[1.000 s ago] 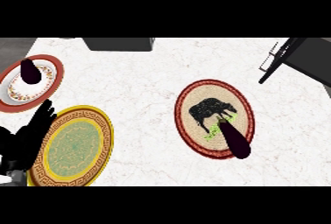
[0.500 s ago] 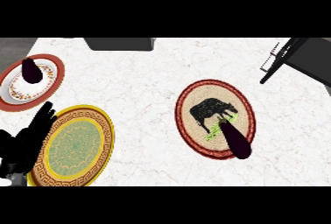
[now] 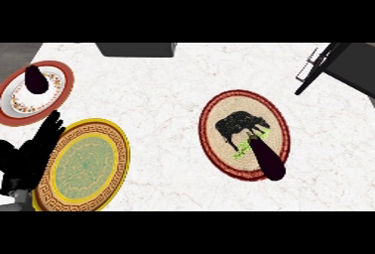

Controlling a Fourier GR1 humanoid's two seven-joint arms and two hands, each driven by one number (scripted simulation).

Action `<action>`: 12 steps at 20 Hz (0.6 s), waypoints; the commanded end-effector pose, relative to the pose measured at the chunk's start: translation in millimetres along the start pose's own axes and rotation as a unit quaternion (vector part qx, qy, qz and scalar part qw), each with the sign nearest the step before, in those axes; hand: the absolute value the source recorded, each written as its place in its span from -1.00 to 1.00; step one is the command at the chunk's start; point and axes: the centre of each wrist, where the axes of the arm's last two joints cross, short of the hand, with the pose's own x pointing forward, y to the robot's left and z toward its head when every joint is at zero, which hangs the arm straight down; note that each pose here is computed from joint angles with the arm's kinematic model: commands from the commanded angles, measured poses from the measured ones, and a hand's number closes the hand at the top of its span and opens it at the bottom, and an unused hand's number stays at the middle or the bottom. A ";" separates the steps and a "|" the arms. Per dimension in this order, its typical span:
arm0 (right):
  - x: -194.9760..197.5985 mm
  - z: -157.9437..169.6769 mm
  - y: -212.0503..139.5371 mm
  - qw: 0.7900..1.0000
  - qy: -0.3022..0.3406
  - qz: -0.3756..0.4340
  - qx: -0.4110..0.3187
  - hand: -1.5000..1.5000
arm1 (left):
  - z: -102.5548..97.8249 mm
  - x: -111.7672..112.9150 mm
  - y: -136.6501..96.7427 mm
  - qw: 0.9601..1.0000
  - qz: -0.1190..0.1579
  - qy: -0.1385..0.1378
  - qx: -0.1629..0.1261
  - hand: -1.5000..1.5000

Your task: Pick the sweet potato from the placemat and place it in the tiered shelf

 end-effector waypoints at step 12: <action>-42.1 -26.1 30.4 0.999 0.023 -0.027 -0.008 -1.00 | 1.7 4.9 6.6 1.000 0.001 0.004 -0.002 0.00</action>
